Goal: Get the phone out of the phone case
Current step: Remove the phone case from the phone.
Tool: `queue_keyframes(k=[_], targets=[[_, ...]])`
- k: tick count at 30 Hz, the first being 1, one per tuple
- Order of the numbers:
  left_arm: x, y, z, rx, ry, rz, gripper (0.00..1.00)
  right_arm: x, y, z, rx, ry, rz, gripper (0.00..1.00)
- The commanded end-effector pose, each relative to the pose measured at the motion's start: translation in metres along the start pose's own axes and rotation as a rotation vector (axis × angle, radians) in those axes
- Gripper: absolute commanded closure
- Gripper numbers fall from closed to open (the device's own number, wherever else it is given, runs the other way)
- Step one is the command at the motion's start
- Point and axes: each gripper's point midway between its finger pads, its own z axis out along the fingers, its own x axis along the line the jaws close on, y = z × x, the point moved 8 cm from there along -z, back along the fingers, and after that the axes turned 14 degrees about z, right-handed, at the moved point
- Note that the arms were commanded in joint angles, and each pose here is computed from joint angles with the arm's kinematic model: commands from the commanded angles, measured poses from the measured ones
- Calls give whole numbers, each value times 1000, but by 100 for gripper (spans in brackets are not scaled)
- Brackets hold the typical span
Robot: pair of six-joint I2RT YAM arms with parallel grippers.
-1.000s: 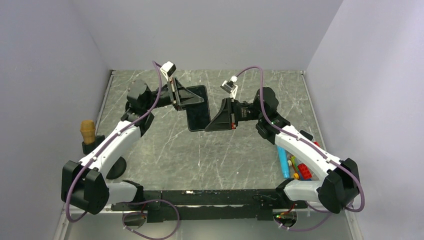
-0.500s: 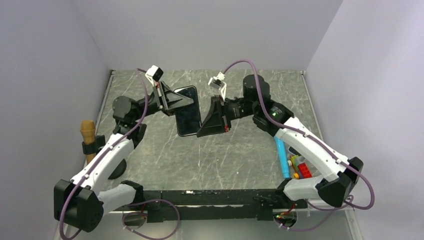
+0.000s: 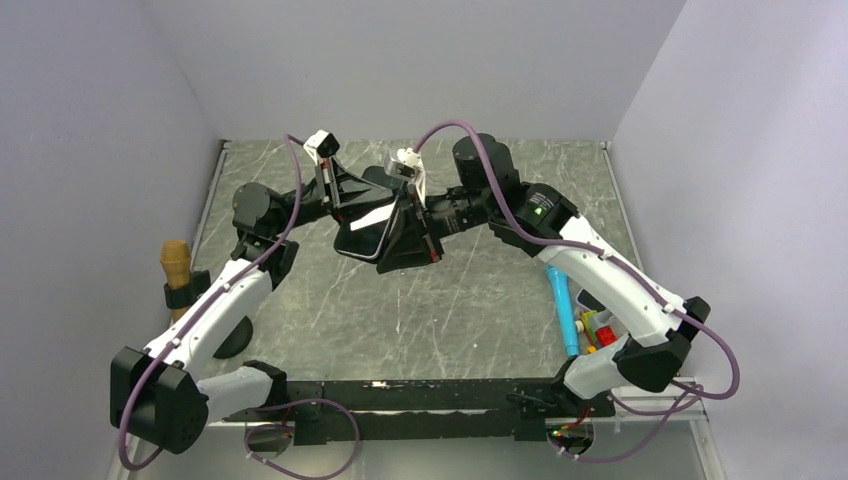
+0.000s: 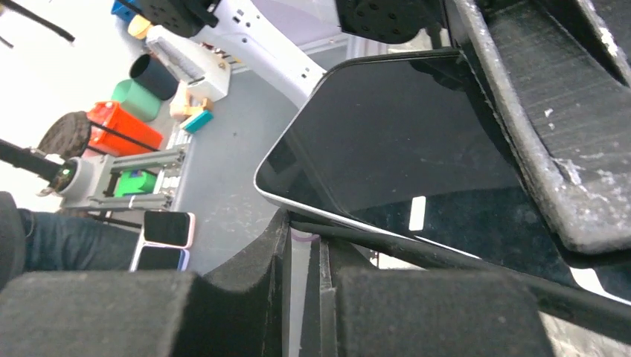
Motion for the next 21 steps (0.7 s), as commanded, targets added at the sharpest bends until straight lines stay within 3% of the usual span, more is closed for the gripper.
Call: queue_keyframes(k=[1,5,7,9,13,17,21], targets=[[3,-7,12,-27,25,-73,100,-17,61,3,-292,-208,-313,100],[2,-3,11,-105,-6,-37,100,-42,53,-14,-532,-501,-106,100],[2,-3,12,-110,-21,-25,100,-64,40,-28,-655,-725,75,100],[-1,-2,13,-129,-41,-1,100,-77,22,-34,-704,-836,253,100],[-15,-1,15,-142,-66,145,100,-87,-5,-23,-607,-764,441,100],[-23,6,22,-148,6,330,100,-78,-20,-22,-415,-587,494,100],[-19,15,21,-207,99,438,100,-66,-34,-42,-286,-567,605,79]])
